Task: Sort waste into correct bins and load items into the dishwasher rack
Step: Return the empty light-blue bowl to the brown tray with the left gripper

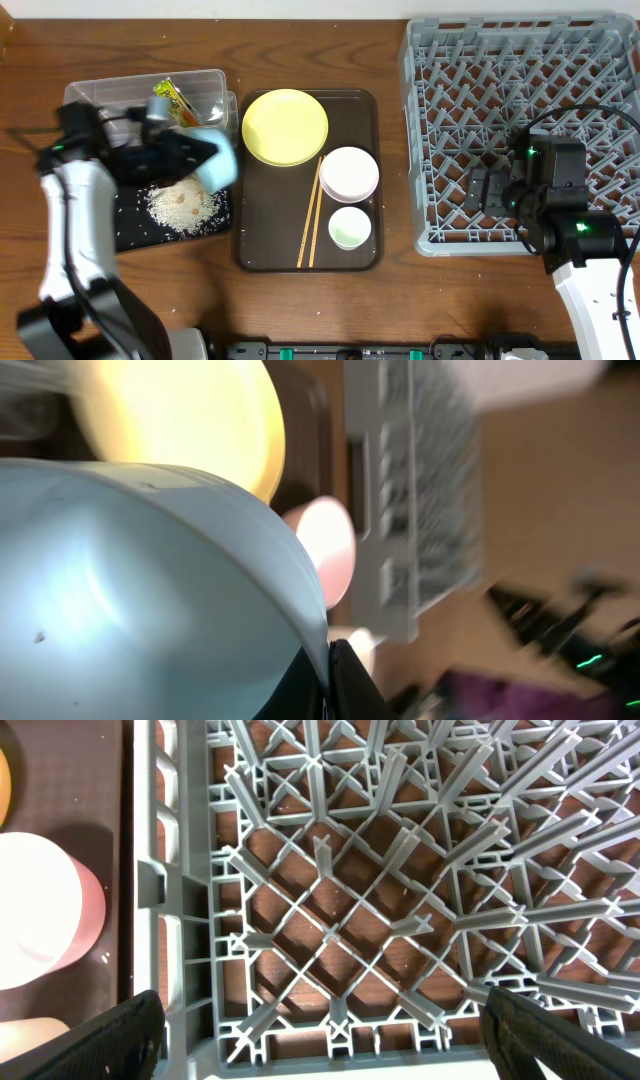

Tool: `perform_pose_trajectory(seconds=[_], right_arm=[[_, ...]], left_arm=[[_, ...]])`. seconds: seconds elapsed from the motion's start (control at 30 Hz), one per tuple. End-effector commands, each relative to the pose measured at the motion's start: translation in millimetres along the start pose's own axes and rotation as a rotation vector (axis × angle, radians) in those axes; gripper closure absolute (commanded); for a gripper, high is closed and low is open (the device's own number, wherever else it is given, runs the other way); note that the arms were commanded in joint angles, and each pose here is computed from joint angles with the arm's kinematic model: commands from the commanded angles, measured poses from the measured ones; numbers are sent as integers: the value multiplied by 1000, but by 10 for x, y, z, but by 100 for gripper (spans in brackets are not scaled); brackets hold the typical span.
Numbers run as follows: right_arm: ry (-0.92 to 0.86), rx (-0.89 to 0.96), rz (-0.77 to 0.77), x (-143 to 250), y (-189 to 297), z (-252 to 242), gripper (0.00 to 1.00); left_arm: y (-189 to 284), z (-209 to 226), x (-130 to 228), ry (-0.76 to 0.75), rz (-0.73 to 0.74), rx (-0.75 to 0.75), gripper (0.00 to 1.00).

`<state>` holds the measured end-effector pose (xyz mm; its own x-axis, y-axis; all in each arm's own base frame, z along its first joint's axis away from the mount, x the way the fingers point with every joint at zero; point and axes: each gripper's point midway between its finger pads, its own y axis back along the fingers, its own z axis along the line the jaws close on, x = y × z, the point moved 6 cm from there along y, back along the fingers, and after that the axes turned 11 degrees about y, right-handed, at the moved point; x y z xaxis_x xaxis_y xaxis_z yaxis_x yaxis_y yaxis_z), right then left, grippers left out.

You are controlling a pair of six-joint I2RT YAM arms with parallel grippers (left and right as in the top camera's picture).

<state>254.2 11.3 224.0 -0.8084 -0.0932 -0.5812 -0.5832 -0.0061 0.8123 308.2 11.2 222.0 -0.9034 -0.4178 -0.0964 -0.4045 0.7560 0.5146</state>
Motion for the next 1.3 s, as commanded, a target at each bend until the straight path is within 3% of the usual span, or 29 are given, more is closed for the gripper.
perform_pose_trajectory(seconds=[0.0, 0.33, 0.63, 0.7, 0.77, 0.87, 1.07, 1.27], right_arm=[[-2, 21, -19, -59, 47, -58, 1], [-2, 21, -18, -58, 47, -58, 1], [-2, 21, -18, -58, 47, -58, 1], [-2, 21, -18, -58, 47, -58, 1], [-2, 21, -18, -58, 47, -58, 1], [-2, 21, -18, -58, 47, -58, 1], [-2, 21, -19, -58, 47, -58, 1], [-2, 21, -19, -59, 47, -58, 1]], left_arm=[[-263, -6, 165, -95, 44, -272, 94], [-1123, 35, 649, -345, 220, -738, 94], [-1589, 253, 875, -358, 364, -800, 93], [-1609, 278, 883, -355, 373, -805, 85], [-1614, 276, 877, -357, 370, -803, 65], [-1599, 231, 861, -363, 361, -796, 54], [-1468, -85, 810, -396, 306, -735, 46], [-1424, -350, 920, -409, 314, -588, 46]])
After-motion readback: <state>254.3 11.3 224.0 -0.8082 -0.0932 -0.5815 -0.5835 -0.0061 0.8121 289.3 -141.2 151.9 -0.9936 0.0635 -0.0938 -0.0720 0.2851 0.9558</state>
